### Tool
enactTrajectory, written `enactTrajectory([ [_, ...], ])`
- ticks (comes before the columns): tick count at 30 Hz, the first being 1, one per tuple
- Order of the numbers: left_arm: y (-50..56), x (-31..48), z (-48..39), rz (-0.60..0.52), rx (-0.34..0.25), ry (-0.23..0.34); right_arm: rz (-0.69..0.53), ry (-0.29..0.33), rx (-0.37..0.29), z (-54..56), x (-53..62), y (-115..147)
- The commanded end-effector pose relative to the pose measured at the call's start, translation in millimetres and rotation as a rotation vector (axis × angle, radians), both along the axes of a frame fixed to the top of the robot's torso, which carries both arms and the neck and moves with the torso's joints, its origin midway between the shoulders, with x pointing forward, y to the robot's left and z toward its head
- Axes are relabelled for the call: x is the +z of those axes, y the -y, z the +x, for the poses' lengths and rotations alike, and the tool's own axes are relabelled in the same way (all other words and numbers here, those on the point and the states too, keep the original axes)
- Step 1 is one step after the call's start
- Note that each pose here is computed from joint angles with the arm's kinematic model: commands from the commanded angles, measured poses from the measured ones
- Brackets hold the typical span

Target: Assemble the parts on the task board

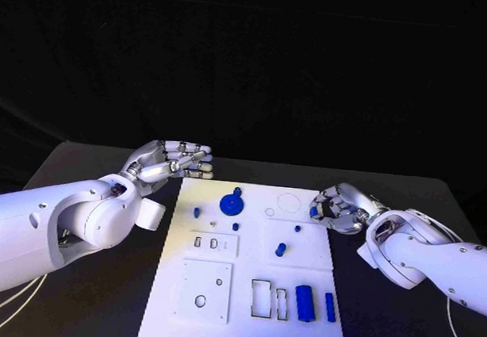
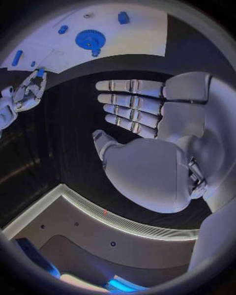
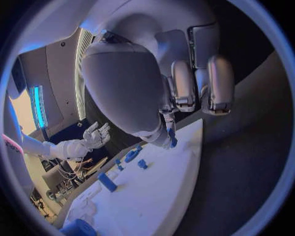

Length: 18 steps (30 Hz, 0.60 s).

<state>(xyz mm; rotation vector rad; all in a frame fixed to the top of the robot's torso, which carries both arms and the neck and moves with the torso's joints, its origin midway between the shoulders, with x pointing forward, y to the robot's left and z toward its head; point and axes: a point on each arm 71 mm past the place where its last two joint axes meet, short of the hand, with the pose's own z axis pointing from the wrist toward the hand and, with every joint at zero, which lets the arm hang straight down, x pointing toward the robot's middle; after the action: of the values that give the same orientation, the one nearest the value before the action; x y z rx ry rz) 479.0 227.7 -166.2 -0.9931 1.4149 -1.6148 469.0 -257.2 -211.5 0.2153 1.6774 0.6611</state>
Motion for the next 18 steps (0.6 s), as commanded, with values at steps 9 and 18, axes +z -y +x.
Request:
enactTrajectory([
  [9,3.5,0.7,0.1,-0.007,-0.017,0.008,-0.001,-0.026,0.025,-18.3,21.3,-49],
  [18,4.3,0.1,1.0,-0.006,-0.017,0.007,-0.006,-0.038,0.133,-30.7,23.0,-118],
])
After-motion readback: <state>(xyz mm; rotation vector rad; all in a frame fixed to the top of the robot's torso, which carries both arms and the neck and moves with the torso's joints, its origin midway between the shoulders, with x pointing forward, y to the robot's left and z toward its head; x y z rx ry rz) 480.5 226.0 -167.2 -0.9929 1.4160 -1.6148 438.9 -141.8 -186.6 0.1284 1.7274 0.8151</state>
